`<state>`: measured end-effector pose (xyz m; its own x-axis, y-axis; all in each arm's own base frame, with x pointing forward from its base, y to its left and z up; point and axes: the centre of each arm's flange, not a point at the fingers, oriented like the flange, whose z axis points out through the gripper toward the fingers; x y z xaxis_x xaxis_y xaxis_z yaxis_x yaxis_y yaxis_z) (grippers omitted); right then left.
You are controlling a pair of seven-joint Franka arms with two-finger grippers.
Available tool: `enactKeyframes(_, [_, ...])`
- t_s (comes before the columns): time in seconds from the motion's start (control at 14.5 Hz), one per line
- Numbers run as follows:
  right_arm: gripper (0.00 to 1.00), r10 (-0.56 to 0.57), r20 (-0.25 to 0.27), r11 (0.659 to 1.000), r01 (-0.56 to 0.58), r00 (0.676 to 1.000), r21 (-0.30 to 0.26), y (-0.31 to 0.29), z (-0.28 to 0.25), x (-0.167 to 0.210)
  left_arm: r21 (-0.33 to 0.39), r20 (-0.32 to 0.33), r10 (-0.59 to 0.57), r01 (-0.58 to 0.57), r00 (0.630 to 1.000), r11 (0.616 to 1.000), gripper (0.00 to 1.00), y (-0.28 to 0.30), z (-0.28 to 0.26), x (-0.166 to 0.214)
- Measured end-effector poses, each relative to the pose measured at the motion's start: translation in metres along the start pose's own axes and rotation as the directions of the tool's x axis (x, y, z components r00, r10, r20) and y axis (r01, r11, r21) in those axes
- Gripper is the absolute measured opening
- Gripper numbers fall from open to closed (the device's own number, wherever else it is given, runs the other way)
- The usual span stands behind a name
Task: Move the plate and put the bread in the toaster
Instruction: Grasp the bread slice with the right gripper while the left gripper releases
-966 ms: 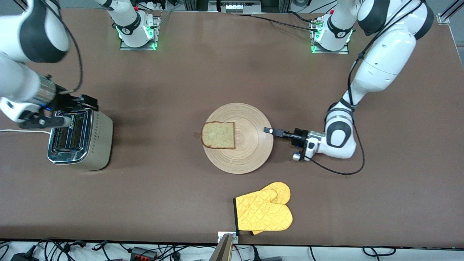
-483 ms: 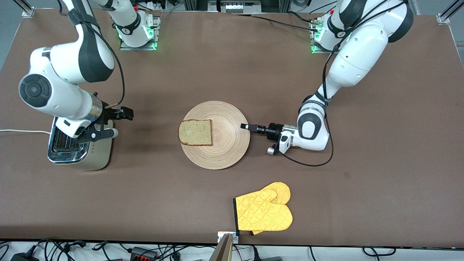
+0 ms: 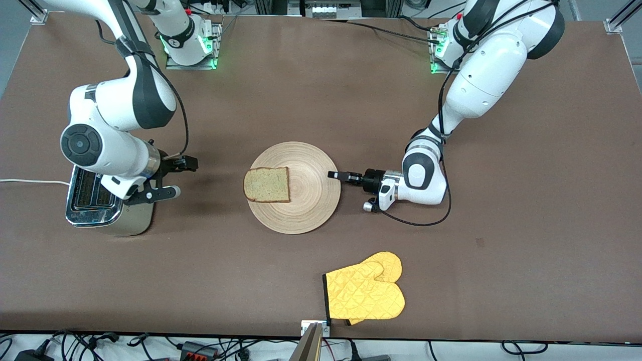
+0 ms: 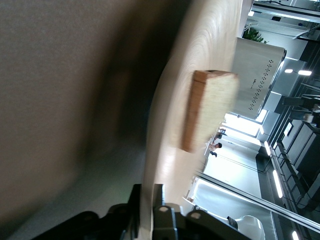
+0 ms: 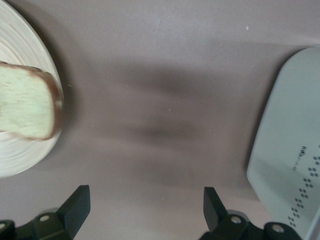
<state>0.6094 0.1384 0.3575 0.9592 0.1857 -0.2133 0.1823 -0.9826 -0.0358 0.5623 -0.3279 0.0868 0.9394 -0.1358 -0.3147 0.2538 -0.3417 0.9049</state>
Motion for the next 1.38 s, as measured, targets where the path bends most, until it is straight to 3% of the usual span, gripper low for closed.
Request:
enactKeyframes(0.14, [1.0,0.017,0.004,0.999,-0.018,1.0,0.034,-0.005,0.017,0.007,-0.003,-0.004,-0.002,0.002,1.0,1.0,0.38,0.0,-0.001,0.001])
enactKeyframes(0.21, [1.0,0.035,0.012,0.997,-0.035,0.999,0.072,-0.008,0.025,0.01,-0.003,-0.008,-0.004,0.004,1.0,1.0,0.41,-0.001,-0.004,0.002])
enactKeyframes(0.34, [1.0,0.062,0.022,0.989,-0.065,0.998,0.129,-0.011,0.039,0.016,-0.007,-0.023,-0.012,0.012,1.0,1.0,0.42,-0.006,-0.017,0.006])
enactKeyframes(0.48, [1.0,0.074,0.022,0.987,-0.076,0.997,0.142,-0.011,0.054,0.023,-0.029,-0.023,-0.025,0.024,0.999,0.999,0.44,-0.014,-0.042,0.01])
enactKeyframes(0.76, [1.0,0.057,0.014,0.988,-0.059,0.998,0.142,-0.03,0.075,0.031,-0.021,0.041,0.0,0.0,0.999,1.0,0.44,-0.034,-0.12,0.014])
enactKeyframes(0.97, [0.96,0.076,-0.017,0.988,-0.073,0.997,0.133,-0.057,0.089,0.038,0.048,0.083,0.012,-0.016,0.996,0.999,0.43,-0.035,-0.186,0.012])
enactKeyframes(1.1, [0.77,0.107,-0.017,0.986,-0.104,0.994,0.128,-0.069,0.1,0.041,0.107,0.111,-0.004,-0.008,0.994,0.994,0.43,-0.022,-0.226,0.01])
enactKeyframes(1.17, [0.73,0.113,-0.017,0.986,-0.11,0.993,0.126,-0.078,0.103,0.042,0.14,0.122,-0.009,-0.009,0.992,0.99,0.43,-0.015,-0.246,0.01])
enactKeyframes(1.38, [0.73,0.122,-0.013,0.984,-0.119,0.992,0.134,-0.102,0.108,0.045,0.271,0.172,-0.014,-0.033,0.985,0.962,0.43,0.013,-0.308,-0.001])
